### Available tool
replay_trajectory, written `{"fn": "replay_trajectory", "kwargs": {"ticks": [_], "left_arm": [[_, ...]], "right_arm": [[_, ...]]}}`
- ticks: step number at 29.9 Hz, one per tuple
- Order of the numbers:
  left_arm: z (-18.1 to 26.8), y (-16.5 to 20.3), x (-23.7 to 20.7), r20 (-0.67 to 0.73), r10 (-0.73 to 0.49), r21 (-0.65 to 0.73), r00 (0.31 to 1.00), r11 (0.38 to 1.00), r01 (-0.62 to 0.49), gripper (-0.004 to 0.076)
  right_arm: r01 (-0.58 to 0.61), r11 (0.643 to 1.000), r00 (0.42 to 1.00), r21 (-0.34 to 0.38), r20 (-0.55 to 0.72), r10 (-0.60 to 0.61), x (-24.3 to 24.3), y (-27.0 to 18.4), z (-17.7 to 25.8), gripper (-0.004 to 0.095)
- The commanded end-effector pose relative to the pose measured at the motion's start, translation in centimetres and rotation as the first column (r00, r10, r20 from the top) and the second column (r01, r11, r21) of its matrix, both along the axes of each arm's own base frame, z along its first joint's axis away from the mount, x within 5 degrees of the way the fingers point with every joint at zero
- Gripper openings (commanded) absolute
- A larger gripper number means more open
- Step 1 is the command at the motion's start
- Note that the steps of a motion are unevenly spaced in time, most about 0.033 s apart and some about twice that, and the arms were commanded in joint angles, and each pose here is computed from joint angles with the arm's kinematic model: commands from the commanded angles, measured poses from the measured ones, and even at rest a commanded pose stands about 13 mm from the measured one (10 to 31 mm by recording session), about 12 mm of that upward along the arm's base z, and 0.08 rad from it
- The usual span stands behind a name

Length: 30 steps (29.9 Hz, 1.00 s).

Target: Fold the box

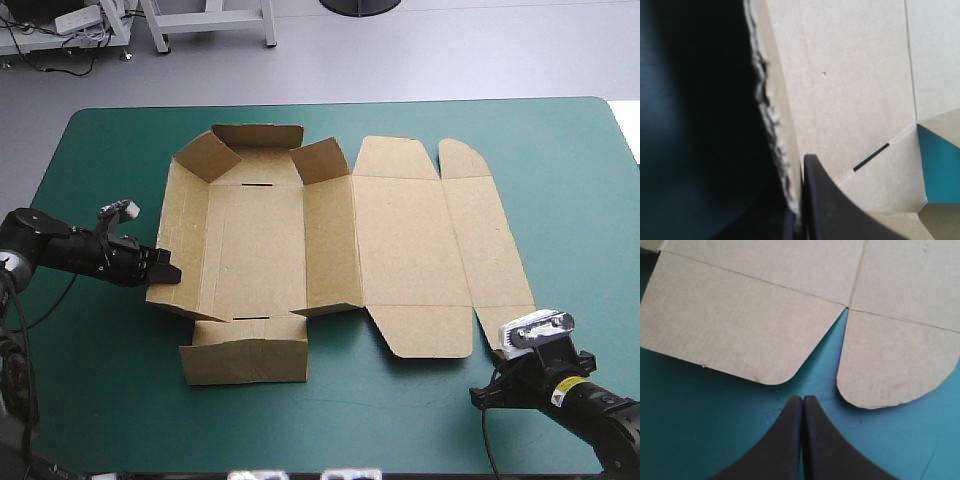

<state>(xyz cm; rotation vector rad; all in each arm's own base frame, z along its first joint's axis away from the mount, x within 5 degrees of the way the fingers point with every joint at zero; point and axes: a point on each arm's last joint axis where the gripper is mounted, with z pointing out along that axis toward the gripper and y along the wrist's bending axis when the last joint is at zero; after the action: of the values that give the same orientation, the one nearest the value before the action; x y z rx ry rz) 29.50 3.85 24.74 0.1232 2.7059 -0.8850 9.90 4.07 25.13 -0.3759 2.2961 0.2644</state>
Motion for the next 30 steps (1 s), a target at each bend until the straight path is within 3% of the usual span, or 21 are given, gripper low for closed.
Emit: {"fn": "replay_trajectory", "kwargs": {"ticks": [1,7,10,16,22,30], "left_arm": [[4.9,-1.2,-1.8,0.143,-0.058,0.005,0.988,0.998,0.058,-0.0006],[9.3,-3.6,-3.1,0.184,-0.197,0.241,0.963,0.959,0.150,-0.0006],[9.9,-5.3,-3.0,0.125,-0.286,0.433,0.950,0.877,0.207,-0.0006],[10.4,-8.0,-3.2,0.081,-0.447,0.619,0.891,0.723,0.306,-0.0006],[12.4,-9.6,-2.7,0.144,-0.540,0.736,0.829,0.618,0.275,-0.0006],[12.8,-13.5,-1.0,0.197,-0.705,0.868,0.681,0.448,0.212,-0.0006]], "right_arm": [[0.008,1.000,0.997,0.029,0.075,-0.010,0.5,0.1,1.3,-0.0025],[0.008,1.000,0.998,0.027,0.068,-0.009,0.4,0.1,1.2,-0.0025],[0.006,1.000,0.998,0.022,0.054,-0.008,0.3,0.1,1.1,-0.0025],[0.003,1.000,1.000,0.010,0.019,-0.003,0.1,0.0,0.9,-0.0025],[0.004,0.999,1.000,0.035,0.010,-0.005,0.1,0.2,0.9,-0.0025],[0.006,0.999,1.000,0.047,0.008,-0.006,0.1,0.2,0.9,-0.0025]]}}
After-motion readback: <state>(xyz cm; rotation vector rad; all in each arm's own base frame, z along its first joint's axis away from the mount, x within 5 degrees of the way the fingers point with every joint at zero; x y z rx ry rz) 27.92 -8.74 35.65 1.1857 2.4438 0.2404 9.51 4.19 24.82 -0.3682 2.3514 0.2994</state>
